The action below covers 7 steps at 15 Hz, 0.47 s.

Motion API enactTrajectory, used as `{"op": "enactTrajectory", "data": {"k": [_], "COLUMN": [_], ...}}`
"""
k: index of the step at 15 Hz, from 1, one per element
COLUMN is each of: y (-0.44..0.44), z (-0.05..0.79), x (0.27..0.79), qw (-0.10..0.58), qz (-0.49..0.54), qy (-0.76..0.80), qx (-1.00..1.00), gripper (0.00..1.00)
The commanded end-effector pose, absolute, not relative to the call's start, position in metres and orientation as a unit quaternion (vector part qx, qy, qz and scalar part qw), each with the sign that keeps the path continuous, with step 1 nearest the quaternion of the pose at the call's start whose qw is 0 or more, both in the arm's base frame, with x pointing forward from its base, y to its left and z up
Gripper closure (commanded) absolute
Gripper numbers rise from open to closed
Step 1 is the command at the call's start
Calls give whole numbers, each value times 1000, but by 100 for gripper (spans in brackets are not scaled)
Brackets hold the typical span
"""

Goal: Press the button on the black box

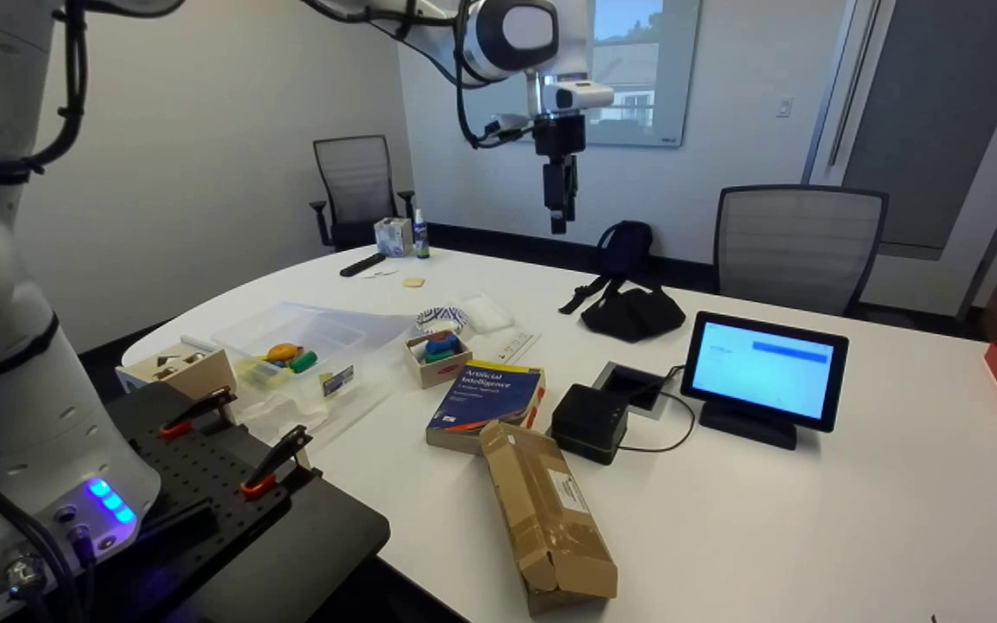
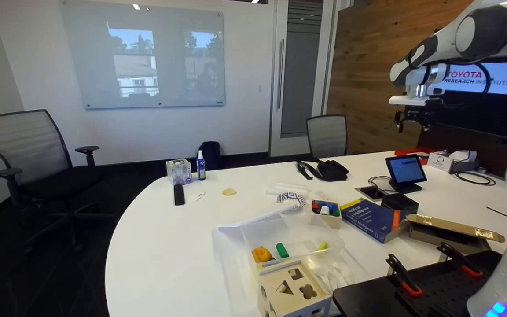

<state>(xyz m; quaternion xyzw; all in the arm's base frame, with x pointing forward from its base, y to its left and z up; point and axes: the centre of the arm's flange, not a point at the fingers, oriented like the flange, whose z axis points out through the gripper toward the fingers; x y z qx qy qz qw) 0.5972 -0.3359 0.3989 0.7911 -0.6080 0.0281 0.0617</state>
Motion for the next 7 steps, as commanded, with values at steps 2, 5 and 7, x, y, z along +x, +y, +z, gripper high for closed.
{"op": "enactTrajectory", "data": {"k": [2,5,7], "y": [-280,-260,-250], "z": [439,449,451], "x": [549,539,534], "qw": [65,63,62], "qz": [30,32,31], "qy": [-570,-552,-545], "qx": [819,831,836], "gripper": [0,0,0]}}
